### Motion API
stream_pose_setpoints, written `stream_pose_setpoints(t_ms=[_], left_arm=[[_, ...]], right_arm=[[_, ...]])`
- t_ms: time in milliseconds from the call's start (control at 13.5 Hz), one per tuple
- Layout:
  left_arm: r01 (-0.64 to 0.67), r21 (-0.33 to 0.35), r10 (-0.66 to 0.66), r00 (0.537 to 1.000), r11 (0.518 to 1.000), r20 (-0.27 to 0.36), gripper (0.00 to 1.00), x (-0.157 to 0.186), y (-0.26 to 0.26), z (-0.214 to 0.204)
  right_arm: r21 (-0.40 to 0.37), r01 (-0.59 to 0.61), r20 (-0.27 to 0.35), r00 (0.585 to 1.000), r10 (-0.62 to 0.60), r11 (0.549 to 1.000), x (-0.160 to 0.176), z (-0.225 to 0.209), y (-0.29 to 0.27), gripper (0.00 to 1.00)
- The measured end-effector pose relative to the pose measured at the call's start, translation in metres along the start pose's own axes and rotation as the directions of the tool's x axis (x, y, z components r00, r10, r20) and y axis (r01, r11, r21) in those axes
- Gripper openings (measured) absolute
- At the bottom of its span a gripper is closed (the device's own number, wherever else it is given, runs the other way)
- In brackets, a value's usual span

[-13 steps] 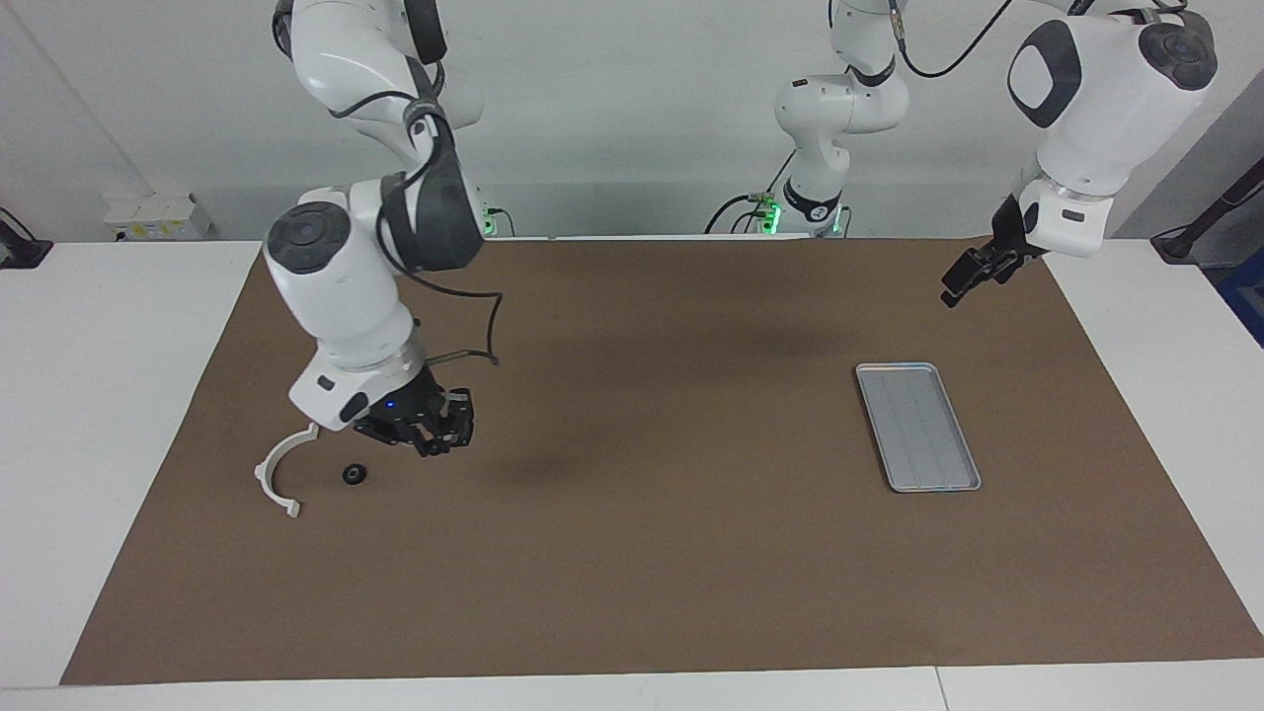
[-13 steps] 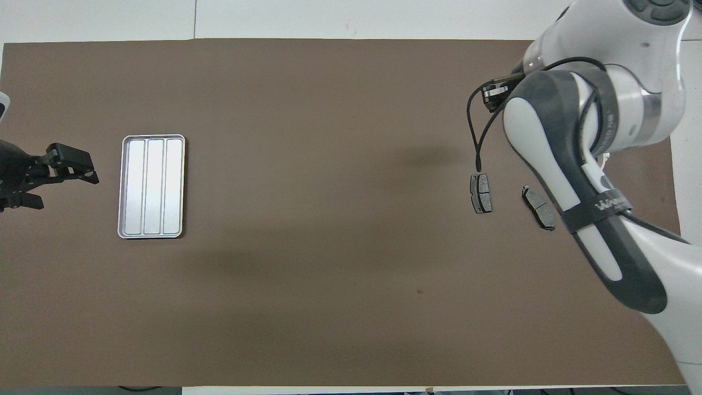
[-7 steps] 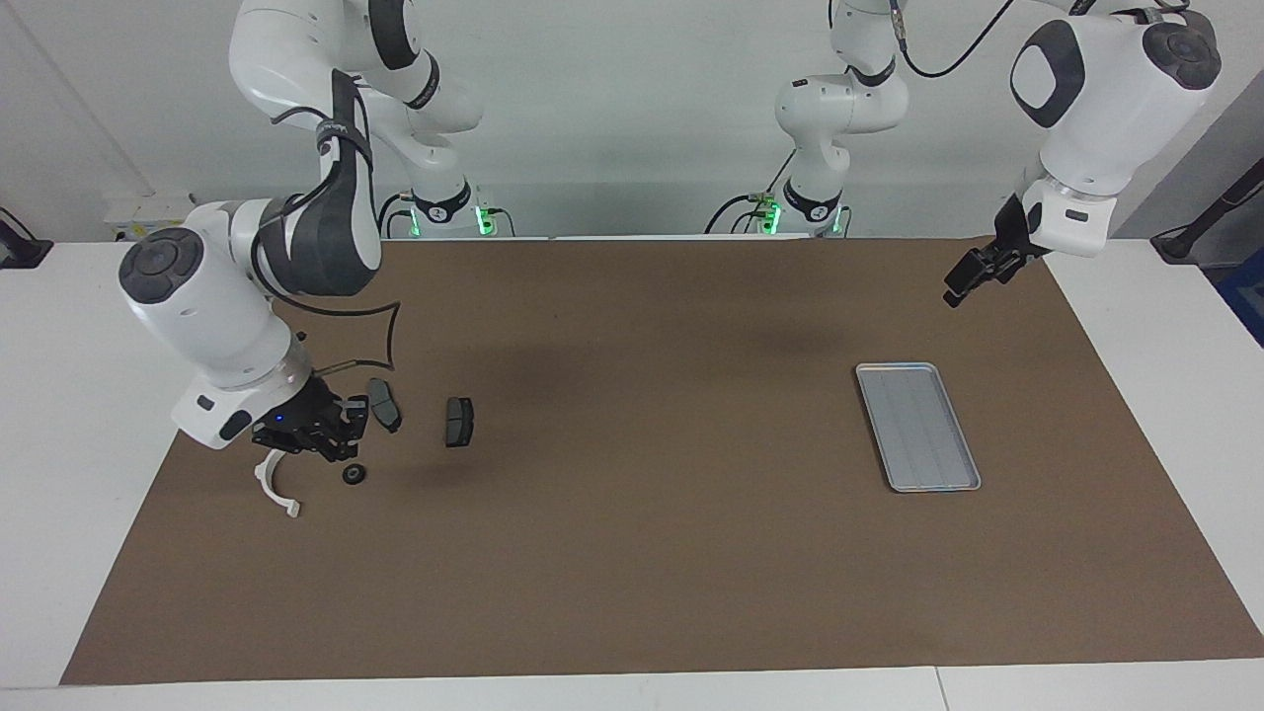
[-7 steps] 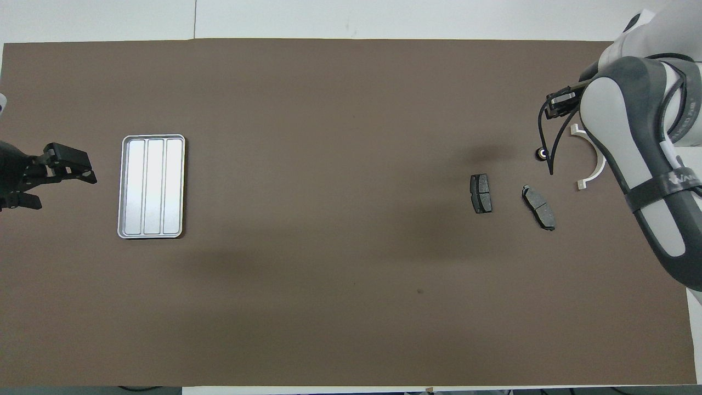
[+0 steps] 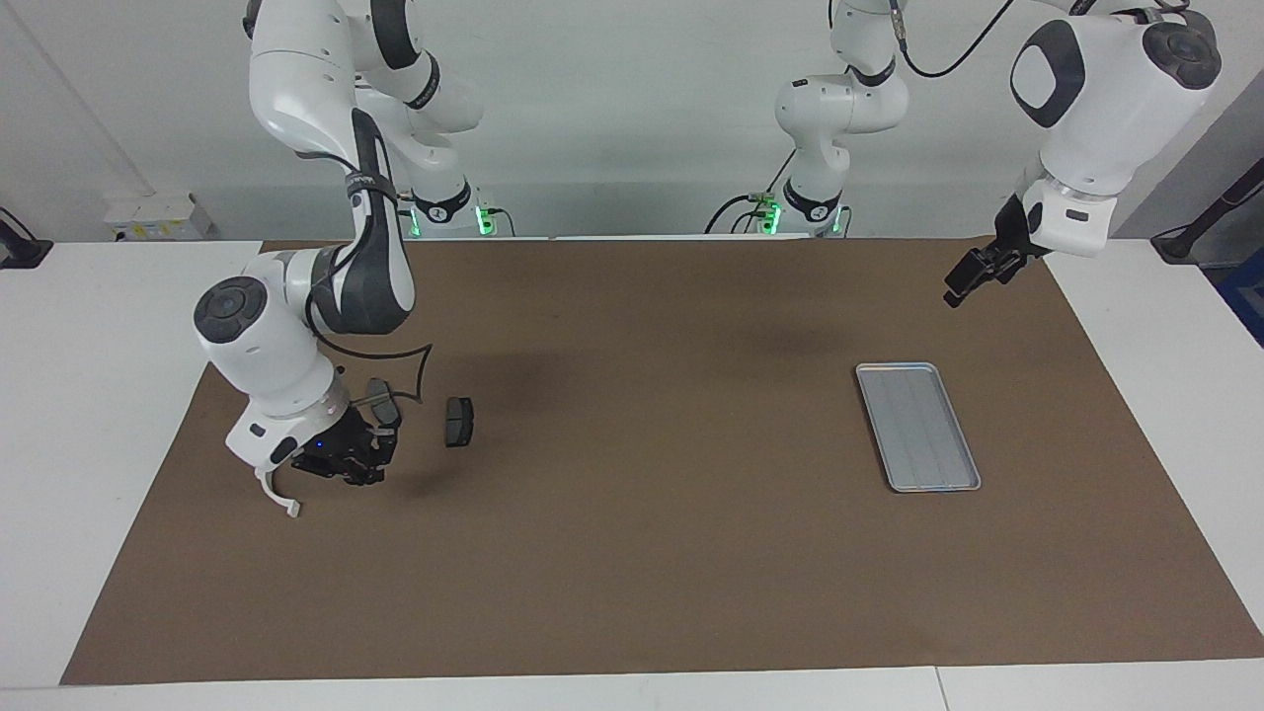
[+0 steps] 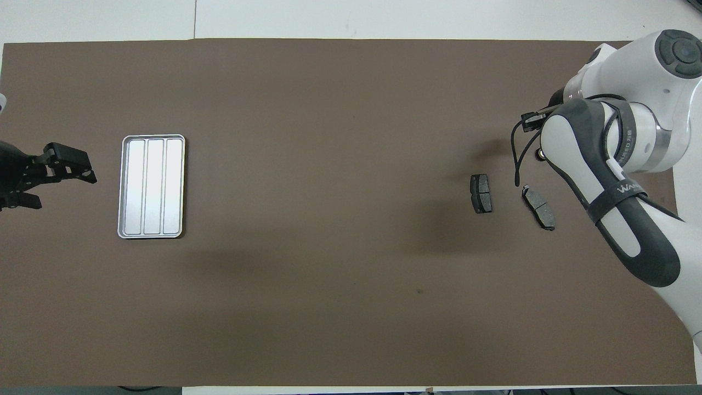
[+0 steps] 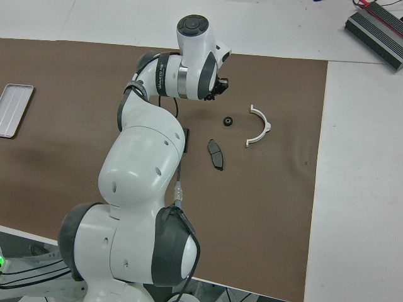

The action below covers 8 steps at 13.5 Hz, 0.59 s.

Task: Place bearing gear from tray to pile
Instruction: 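Carry the gear with the right gripper beside the first gear and release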

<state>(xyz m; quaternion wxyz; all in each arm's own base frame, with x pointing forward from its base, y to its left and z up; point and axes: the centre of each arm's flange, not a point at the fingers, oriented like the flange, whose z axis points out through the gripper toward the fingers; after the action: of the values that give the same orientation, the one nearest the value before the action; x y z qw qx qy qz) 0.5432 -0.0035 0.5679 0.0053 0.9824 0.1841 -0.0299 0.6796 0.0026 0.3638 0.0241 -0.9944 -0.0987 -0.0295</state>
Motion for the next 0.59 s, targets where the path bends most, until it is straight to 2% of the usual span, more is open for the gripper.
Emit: stream_pose_setpoints(t_ms=[594], left_arm=[[-0.003, 0.0, 0.003, 1.0, 1.0, 0.0, 1.0, -0.001, 0.002, 0.0]], right_arm=[[0.014, 0.031, 0.067, 0.997, -0.032, 0.999, -0.022, 0.051, -0.027, 0.24]])
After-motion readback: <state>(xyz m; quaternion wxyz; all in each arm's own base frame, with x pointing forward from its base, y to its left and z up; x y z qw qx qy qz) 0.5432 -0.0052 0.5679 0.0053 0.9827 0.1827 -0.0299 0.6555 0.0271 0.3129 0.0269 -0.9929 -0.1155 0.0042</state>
